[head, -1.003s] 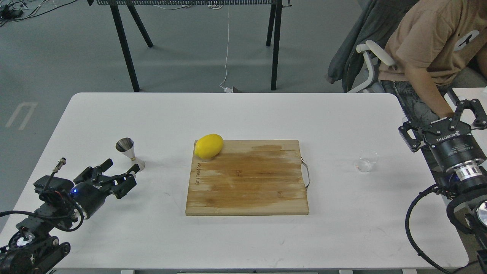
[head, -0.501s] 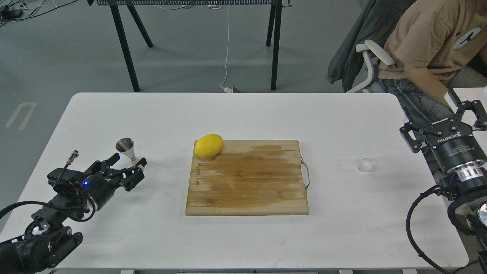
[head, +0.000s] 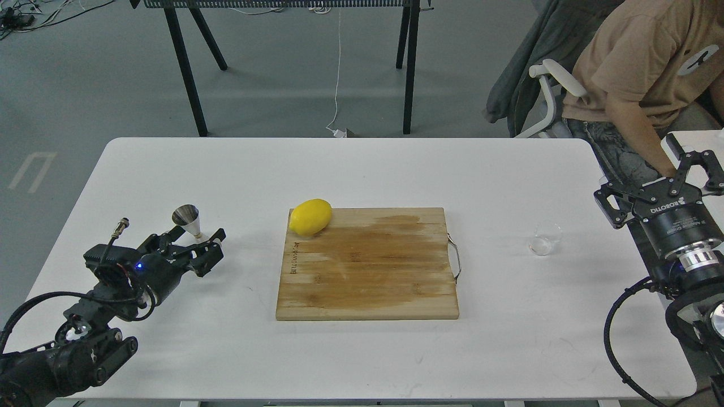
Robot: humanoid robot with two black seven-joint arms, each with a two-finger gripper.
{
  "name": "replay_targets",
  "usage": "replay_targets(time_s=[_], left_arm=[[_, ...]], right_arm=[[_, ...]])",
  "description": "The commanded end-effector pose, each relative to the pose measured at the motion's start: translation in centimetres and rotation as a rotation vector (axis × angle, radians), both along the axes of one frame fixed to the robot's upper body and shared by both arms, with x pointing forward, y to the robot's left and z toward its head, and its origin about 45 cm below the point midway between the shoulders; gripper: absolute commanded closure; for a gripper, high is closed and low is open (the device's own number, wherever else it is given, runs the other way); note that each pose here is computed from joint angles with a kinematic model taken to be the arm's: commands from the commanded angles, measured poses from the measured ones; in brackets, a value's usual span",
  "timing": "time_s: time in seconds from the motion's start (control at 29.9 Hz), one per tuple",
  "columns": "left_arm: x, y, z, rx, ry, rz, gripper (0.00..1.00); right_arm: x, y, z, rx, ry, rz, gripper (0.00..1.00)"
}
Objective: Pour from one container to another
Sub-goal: 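Reach the left gripper to the metal jigger and grasp it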
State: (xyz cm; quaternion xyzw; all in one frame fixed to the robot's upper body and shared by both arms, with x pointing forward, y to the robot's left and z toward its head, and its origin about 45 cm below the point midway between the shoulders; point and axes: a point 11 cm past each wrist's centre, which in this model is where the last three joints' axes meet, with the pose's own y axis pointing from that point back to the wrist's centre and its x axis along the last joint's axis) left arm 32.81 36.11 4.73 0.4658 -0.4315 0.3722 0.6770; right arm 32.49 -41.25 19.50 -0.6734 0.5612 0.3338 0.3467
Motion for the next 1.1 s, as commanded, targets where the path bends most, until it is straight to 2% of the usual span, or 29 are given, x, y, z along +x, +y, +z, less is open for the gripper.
replay_targets(time_s=[0.0,0.43,0.57,0.8,0.87,1.07], left_arm=[[0.49,-0.37,-0.23,0.002,0.002,0.012,0.03],[0.82,-0.36,-0.61,0.014,0.011,0.031,0.17],[0.81,-0.31,-0.62,0.014,0.011,0.033,0.24],[0.65,0.30,-1.09,0.036,0.027,0.053,0.44],[0.65,0.22,-1.11,0.034,0.027,0.053,0.58],[0.70,0.26,-1.07,0.035,0.026,0.053,0.83]], right_arm=[[-0.09,-0.09,-0.08,0.000,0.002,-0.003,0.01],[-0.18,-0.11,-0.19,0.000,0.005,-0.004,0.01],[-0.18,-0.11,-0.19,0.000,0.005,-0.004,0.01],[-0.22,-0.17,-0.21,-0.001,0.006,-0.004,0.01],[-0.22,-0.13,-0.24,0.000,0.006,-0.004,0.01],[-0.22,-0.13,-0.24,0.000,0.006,-0.004,0.01]])
